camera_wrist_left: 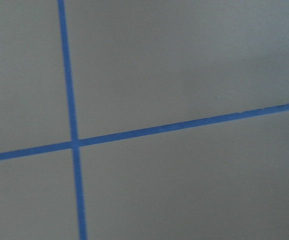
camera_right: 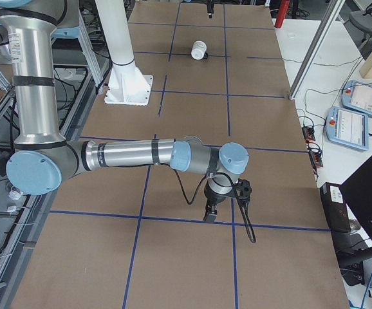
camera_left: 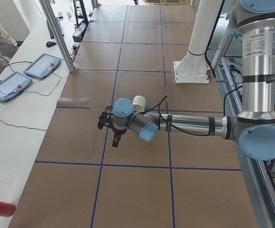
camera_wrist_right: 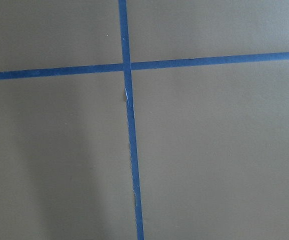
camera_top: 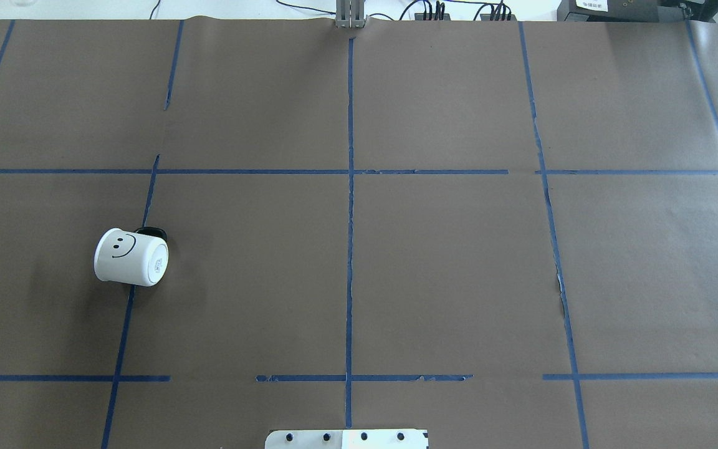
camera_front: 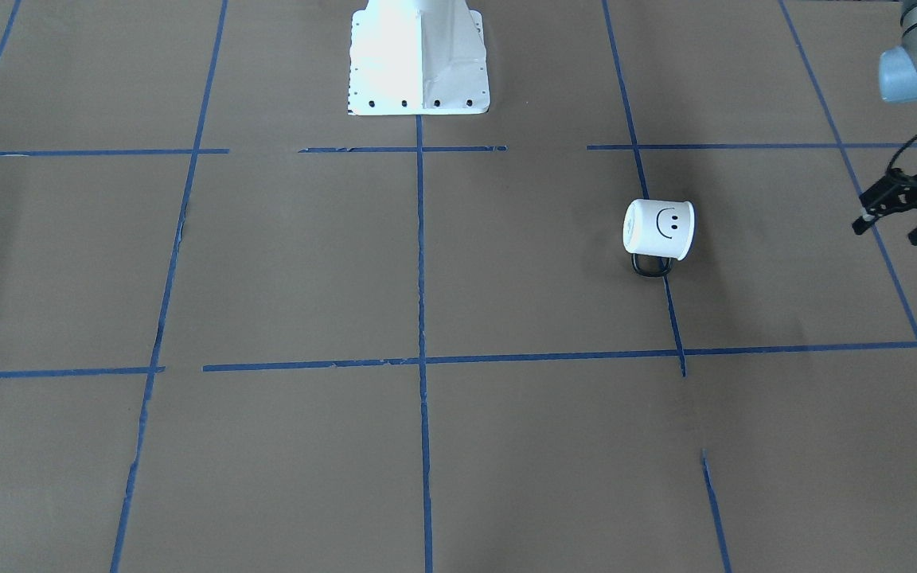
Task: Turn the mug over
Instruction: 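Reach the left gripper toward the open end of the white mug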
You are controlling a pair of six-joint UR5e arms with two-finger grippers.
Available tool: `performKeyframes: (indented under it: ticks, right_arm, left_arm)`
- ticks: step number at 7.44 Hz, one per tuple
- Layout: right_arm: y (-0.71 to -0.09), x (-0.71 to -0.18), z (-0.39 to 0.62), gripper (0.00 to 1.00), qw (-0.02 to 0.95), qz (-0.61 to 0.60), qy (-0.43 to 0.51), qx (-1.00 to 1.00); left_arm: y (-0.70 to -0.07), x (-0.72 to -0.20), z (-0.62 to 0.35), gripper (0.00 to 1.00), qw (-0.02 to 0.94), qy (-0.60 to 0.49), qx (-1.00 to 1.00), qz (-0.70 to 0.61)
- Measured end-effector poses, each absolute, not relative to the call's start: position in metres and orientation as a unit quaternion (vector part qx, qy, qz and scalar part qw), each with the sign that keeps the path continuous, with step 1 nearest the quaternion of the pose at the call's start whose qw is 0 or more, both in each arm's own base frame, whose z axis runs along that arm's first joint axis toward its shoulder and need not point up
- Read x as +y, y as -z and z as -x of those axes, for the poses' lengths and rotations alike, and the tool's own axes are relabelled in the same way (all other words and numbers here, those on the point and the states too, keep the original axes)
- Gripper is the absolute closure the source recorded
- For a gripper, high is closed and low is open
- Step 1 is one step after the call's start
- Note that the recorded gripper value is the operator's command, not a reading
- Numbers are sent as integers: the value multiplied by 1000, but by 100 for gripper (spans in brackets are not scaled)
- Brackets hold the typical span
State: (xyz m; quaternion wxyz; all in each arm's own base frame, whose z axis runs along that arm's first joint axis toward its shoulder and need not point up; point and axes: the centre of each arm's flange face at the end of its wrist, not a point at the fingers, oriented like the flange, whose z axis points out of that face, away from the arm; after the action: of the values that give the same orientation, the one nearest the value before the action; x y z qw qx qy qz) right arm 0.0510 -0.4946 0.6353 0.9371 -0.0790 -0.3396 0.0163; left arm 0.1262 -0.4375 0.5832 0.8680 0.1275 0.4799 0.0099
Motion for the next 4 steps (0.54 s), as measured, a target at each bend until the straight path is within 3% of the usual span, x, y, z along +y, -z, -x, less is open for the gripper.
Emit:
performKeyframes:
  ticks: [4]
  right_arm:
    - [-635, -495, -51, 0, 937, 79, -16, -340]
  left_arm:
    - [-564, -364, -247, 0, 778, 51, 608, -148]
